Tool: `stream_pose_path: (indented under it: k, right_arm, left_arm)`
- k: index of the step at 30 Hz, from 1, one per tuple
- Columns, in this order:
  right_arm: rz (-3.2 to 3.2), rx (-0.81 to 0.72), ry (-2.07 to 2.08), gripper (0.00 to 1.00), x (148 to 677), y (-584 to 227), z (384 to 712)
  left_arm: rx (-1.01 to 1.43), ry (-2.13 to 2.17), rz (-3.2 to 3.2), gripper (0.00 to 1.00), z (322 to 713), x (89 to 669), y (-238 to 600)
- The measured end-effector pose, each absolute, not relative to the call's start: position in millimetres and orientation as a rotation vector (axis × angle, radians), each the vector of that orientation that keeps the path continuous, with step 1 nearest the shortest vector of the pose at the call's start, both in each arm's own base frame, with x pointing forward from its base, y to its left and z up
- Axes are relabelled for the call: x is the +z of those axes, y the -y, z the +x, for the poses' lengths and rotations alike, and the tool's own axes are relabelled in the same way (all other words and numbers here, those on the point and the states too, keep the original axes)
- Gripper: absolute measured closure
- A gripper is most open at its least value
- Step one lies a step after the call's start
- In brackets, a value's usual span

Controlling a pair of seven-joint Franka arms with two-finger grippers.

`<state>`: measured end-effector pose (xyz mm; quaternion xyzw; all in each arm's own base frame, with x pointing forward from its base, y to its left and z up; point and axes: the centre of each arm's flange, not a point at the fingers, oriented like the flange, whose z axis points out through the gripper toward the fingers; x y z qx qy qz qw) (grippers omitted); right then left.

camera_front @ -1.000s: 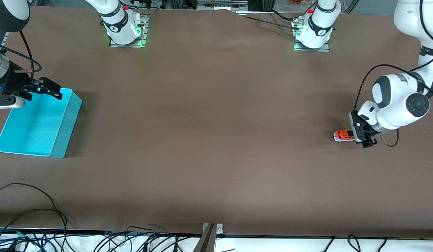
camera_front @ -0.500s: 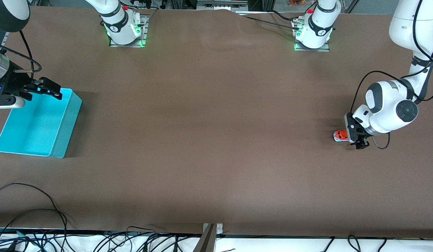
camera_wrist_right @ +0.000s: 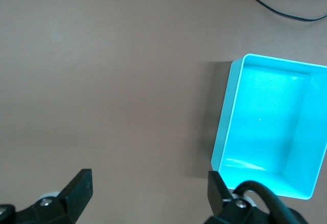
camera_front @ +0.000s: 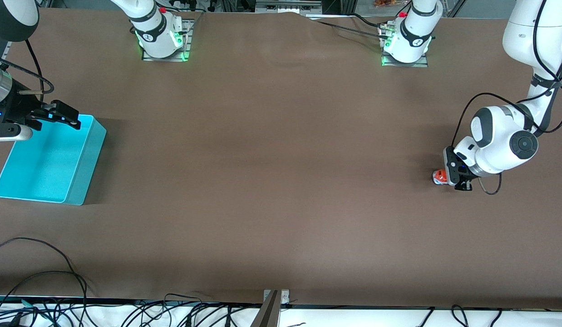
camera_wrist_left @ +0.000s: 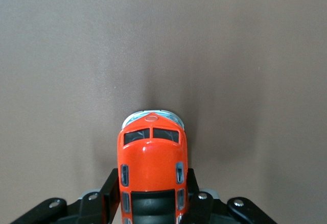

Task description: Wind up bus and store in blue box

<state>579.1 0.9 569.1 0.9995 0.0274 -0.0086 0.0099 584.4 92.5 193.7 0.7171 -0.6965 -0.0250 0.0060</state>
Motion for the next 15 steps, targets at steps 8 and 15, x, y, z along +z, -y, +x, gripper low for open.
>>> stream_pose_path:
  k: [8,15]
  right_arm:
    - [3.121,-0.027,-0.085,0.0,569.1,-0.9,579.1]
    - [3.121,-0.027,-0.086,0.0,569.1,-1.0,579.1]
  left_arm:
    - [-0.075,2.187,2.237,0.48,585.0,193.9,-90.1]
    - [-0.021,2.251,2.165,0.48,594.3,203.1,-51.0]
